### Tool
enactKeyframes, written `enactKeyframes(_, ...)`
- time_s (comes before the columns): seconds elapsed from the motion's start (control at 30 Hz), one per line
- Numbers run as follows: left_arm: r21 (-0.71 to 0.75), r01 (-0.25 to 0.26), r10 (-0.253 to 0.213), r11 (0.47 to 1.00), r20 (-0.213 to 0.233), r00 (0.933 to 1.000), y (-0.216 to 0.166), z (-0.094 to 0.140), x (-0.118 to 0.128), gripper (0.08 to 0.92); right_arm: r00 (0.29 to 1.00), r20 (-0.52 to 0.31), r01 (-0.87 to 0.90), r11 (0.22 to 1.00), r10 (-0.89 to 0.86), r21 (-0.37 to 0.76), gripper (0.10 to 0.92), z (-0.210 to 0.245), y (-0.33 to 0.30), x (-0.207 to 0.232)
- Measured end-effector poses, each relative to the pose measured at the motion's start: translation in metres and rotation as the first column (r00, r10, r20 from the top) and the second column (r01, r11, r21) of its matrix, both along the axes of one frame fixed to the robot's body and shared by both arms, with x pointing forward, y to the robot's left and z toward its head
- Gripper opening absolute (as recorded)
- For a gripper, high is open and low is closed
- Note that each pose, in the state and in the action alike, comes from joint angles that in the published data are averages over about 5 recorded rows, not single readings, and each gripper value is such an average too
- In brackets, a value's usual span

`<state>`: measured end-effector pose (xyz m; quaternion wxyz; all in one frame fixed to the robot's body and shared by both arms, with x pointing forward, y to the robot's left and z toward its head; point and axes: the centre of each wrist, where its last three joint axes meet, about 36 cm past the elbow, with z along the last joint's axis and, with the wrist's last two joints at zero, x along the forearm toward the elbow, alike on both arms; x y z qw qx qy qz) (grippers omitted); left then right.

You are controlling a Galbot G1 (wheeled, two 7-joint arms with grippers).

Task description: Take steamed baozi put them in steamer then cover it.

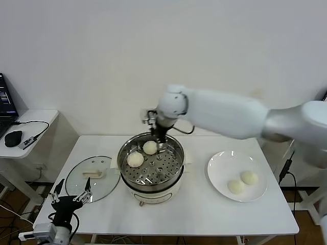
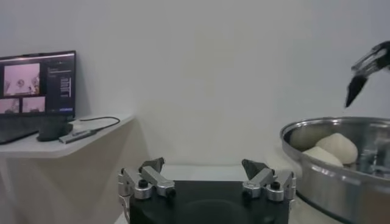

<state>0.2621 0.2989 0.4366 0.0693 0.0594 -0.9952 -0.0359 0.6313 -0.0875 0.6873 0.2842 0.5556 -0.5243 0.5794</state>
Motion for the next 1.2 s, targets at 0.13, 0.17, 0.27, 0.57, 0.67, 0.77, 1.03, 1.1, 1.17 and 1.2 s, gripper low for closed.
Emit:
enactKeyframes(0.13, 0.004, 0.006, -0.006, 1.000, -0.002, 1.0000, 0.000, 0.001, -0.001, 0.823, 1.000, 0.006, 0.000, 1.000, 0.000, -0.023, 0.823, 0.000, -0.047, -0.007)
enactKeyframes(0.17, 0.006, 0.006, -0.006, 1.000, -0.004, 1.0000, 0.000, 0.001, -0.001, 0.823, 1.000, 0.008, 0.003, 1.000, -0.003, -0.028, 0.823, -0.001, -0.060, -0.008)
enactKeyframes(0.27, 0.011, 0.007, -0.007, 1.000, -0.011, 0.9999, 0.001, 0.000, -0.002, 0.823, 1.000, 0.008, 0.017, 0.999, -0.017, -0.038, 0.823, -0.008, -0.097, -0.014)
enactKeyframes(0.57, 0.019, 0.006, -0.005, 1.000, -0.035, 0.9994, 0.003, -0.007, -0.006, 0.823, 0.995, 0.007, 0.095, 0.992, -0.095, -0.079, 0.823, -0.052, -0.193, -0.032)
enactKeyframes(0.67, 0.023, 0.003, -0.002, 1.000, -0.045, 0.9990, 0.004, -0.010, -0.007, 0.823, 0.993, 0.000, 0.118, 0.988, -0.118, -0.095, 0.823, -0.072, -0.215, -0.039)
enactKeyframes(0.77, 0.026, 0.002, 0.000, 1.000, -0.054, 0.9986, 0.005, -0.012, -0.009, 0.823, 0.990, -0.014, 0.135, 0.985, -0.138, -0.111, 0.823, -0.095, -0.230, -0.046)
enactKeyframes(1.03, 0.033, -0.004, 0.006, 0.999, -0.067, 0.9977, 0.005, -0.016, -0.011, 0.823, 0.980, -0.044, 0.186, 0.972, -0.194, -0.147, 0.823, -0.149, -0.259, -0.057)
enactKeyframes(1.1, 0.034, -0.007, 0.009, 0.999, -0.071, 0.9974, 0.006, -0.017, -0.012, 0.823, 0.978, -0.049, 0.194, 0.969, -0.204, -0.154, 0.823, -0.160, -0.264, -0.059)
enactKeyframes(1.17, 0.034, -0.009, 0.012, 0.999, -0.074, 0.9972, 0.006, -0.018, -0.012, 0.823, 0.975, -0.053, 0.203, 0.966, -0.214, -0.160, 0.823, -0.169, -0.268, -0.060)
enactKeyframes(1.2, 0.034, -0.011, 0.013, 0.999, -0.076, 0.9970, 0.006, -0.019, -0.012, 0.823, 0.974, -0.054, 0.208, 0.965, -0.219, -0.162, 0.823, -0.173, -0.270, -0.060)
